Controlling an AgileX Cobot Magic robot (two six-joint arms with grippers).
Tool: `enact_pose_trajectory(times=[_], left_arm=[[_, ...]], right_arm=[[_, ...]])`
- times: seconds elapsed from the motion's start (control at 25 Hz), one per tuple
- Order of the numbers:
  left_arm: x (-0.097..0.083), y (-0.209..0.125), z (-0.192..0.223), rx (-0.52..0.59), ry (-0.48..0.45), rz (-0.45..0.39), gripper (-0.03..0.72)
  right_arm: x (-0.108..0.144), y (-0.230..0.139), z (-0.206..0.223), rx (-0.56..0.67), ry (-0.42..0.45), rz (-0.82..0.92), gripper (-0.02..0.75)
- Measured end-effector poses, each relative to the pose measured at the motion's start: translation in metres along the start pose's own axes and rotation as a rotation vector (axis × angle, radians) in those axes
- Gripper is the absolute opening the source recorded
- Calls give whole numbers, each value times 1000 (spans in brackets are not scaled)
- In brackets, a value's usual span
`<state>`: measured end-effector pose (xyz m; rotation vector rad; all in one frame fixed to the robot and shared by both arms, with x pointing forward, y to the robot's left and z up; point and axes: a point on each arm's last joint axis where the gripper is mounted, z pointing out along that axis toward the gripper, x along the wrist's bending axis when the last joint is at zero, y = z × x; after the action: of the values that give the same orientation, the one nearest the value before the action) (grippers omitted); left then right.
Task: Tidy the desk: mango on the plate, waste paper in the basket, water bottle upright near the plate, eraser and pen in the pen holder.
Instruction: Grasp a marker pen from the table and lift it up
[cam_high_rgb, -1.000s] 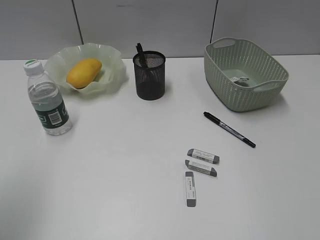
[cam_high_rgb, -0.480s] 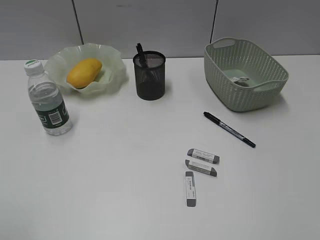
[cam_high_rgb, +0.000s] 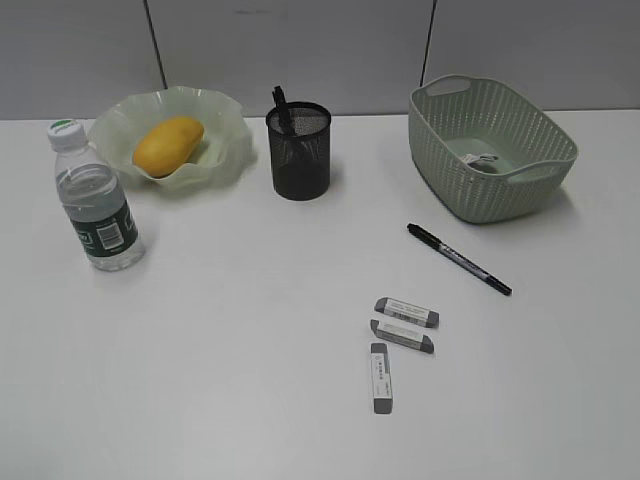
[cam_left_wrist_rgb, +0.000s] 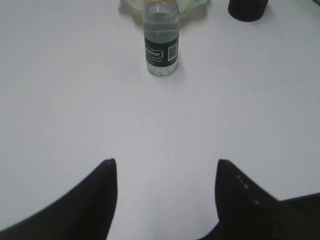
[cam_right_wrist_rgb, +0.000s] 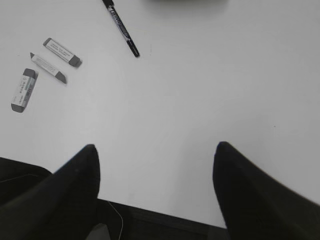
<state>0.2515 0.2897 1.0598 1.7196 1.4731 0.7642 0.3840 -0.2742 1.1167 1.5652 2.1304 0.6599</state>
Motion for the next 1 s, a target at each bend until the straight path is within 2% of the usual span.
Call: enact_pose_trajectory(times=[0.24, 0.52, 0.64, 0.8, 1.0], left_arm=[[-3, -12, -18, -134, 7, 17, 463], [-3, -13, -20, -145, 8, 14, 459], [-3, -13, -20, -145, 8, 14, 459], [-3, -13, -20, -145, 8, 14, 459], [-3, -13, -20, -145, 8, 14, 458]], right_arm=[[2, 54, 28, 110, 50, -84, 440], [26, 118, 93, 235, 134, -243, 396], [42, 141, 128, 298, 168, -295, 384], [68, 164, 180, 355, 196, -333, 314], [104, 173, 234, 403, 153, -386, 276]])
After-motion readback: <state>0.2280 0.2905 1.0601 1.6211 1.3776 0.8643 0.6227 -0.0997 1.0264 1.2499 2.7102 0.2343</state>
